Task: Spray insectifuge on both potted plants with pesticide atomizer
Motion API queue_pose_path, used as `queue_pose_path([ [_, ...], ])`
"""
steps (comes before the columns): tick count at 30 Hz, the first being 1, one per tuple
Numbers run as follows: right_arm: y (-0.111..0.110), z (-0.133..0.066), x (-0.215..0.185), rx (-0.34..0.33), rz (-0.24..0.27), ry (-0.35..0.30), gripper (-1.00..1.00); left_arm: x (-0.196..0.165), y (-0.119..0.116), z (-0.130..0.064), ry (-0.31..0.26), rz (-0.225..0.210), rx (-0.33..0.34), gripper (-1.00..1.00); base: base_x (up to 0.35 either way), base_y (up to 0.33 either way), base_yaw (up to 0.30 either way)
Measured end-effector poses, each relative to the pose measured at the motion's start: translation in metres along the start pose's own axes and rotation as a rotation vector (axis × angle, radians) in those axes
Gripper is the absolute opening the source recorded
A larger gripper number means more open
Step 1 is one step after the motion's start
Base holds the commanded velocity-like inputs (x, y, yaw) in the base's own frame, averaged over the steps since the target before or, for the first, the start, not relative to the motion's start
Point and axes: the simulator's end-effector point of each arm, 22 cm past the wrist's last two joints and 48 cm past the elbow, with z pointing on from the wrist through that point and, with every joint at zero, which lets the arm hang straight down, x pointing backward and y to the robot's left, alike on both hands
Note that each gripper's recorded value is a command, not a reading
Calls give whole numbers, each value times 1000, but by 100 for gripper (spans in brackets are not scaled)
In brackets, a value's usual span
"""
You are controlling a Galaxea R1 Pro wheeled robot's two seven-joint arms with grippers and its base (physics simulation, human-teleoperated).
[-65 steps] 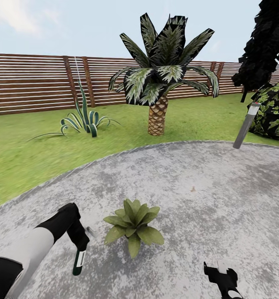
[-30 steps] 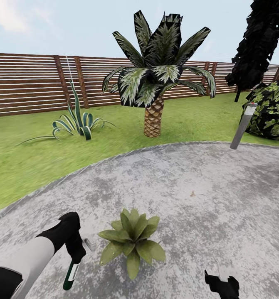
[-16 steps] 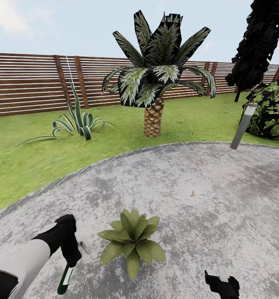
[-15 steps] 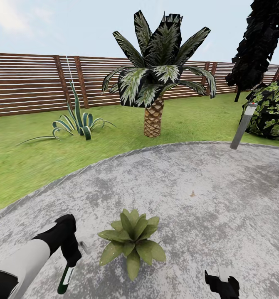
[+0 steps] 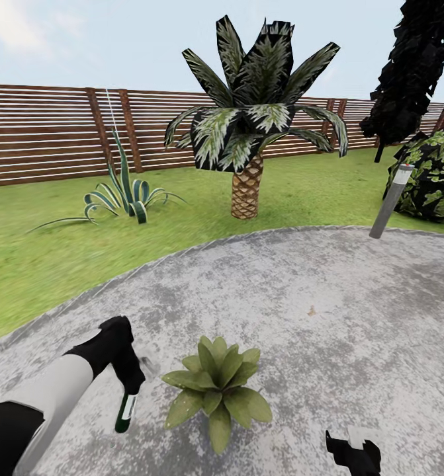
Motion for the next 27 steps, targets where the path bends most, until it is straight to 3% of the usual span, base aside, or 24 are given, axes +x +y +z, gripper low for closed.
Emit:
queue_pose_path([
  [4,0,0,0,0,0,0,100,-11,-8,-3,44,76,-27,-100,0,0,0],
  [6,-1,0,-1,3,0,-1,100,-9,-9,-2,61,89,-34,-100,0,0,0],
  [10,-1,0,-2,5,2,-4,100,0,-10,5,83,92,-32,-100,0,0,-55],
  [18,1,0,0,2,3,-1,100,0,-10,5,83,93,-32,-100,-118,112,-250],
  [27,1,0,0,2,3,0,100,19,-7,16,112,85,-24,-100,-6,7,-16],
])
